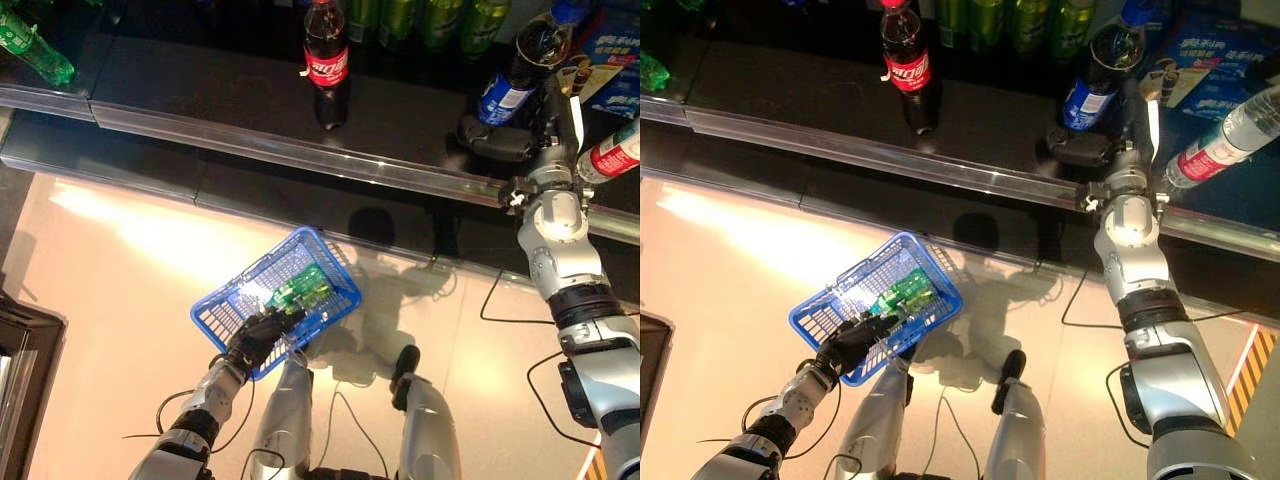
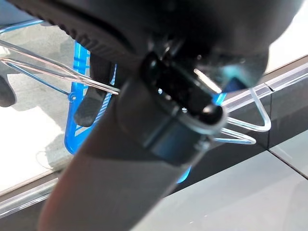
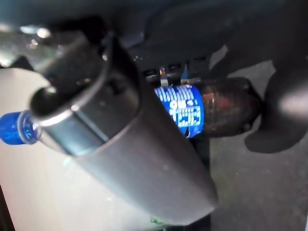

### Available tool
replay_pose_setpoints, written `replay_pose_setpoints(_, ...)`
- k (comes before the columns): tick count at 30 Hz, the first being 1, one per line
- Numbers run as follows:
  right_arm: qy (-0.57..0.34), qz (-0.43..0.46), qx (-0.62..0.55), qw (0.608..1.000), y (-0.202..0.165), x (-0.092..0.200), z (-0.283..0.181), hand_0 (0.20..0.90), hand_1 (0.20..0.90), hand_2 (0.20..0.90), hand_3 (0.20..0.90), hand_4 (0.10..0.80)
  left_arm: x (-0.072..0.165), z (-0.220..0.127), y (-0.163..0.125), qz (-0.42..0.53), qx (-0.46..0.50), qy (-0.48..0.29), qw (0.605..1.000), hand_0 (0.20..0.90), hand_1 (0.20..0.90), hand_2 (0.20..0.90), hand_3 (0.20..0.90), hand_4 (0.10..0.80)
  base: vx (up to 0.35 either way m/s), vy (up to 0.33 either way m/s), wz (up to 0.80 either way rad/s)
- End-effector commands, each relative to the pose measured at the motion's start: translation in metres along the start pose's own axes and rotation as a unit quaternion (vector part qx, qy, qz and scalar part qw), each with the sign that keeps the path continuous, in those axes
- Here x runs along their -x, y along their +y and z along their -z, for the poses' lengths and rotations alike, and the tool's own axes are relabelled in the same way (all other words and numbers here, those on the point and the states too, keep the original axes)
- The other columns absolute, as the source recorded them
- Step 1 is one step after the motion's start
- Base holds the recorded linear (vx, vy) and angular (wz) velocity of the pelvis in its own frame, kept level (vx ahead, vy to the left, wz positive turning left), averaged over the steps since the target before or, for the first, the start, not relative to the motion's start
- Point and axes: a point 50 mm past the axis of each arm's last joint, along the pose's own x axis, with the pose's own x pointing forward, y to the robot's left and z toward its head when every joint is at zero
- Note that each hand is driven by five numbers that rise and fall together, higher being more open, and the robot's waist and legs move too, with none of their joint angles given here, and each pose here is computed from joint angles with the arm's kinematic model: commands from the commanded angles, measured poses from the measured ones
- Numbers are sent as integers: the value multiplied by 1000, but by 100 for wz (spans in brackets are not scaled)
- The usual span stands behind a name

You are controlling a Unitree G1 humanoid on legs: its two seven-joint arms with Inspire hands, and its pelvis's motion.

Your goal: Pick up the drink and place into the basket.

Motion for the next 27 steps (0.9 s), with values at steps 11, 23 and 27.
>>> replay_pose_setpoints(11,-90,-12,-38,995,-9,-36,-74,900,900,900,900,800,15,3,16,16,-68,23,997,300,300,300,200,100,5,-5,5)
replay_pose_setpoints(23,-68,-6,-58,996,-10,-41,-69,300,300,300,200,100,17,7,17,22,-74,30,997,300,300,300,200,100,1,0,3)
replay_pose_setpoints(27,-69,-10,-65,995,-6,-41,-68,300,300,300,200,100,16,7,16,24,-74,31,997,300,300,300,200,100,-2,6,4)
